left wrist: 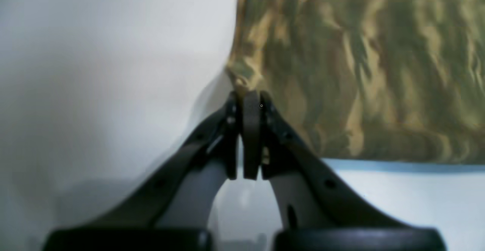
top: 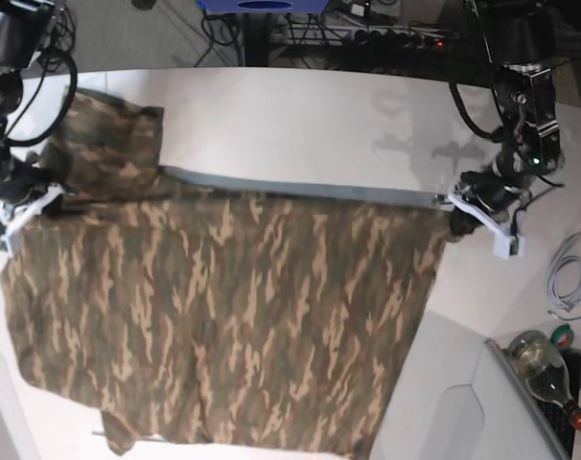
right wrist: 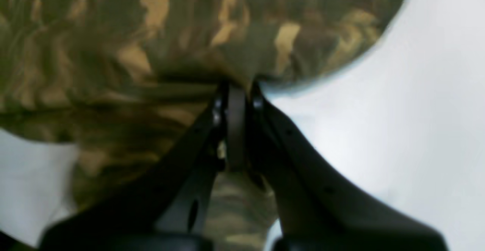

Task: Layout the t-shirt on the table in an organized manner, then fold the t-shirt properly
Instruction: 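Lift the shirt with both grippers and shake it out flat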

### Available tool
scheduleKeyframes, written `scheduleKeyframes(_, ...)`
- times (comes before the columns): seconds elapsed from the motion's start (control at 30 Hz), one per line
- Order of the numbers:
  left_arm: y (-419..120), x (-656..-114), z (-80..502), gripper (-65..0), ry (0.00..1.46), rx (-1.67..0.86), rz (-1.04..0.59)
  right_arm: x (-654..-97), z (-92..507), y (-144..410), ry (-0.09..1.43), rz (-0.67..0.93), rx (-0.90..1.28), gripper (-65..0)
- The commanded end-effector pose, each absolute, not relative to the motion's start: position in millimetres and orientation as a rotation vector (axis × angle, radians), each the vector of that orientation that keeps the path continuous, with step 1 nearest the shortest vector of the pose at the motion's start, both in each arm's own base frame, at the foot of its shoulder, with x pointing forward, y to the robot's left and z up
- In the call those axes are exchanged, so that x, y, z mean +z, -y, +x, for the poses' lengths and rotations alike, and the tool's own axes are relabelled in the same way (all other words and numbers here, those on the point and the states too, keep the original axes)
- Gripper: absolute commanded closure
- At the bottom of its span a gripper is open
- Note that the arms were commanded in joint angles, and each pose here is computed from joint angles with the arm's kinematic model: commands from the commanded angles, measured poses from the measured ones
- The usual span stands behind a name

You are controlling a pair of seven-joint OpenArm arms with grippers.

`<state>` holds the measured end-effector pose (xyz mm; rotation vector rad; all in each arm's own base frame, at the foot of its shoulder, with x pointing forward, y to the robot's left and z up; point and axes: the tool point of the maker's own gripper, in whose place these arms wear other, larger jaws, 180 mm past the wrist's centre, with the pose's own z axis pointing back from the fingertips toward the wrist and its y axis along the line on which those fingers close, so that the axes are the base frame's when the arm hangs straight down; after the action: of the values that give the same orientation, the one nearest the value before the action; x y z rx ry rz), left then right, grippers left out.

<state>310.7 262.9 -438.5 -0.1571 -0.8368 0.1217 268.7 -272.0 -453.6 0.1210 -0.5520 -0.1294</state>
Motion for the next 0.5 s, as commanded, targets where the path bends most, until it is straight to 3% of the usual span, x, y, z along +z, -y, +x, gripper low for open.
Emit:
scheduleKeyframes(0.0,-283,-419,327,0.0,0.919,0.140,-0.117,-439,280,296,0.601,0.069,-0.137,0.0)
scheduleKeyframes(0.47,-286,-444,289,0.0,0.846,0.152,-0.104,-476,244,296,0.472,0.091,-0.180,-0.2)
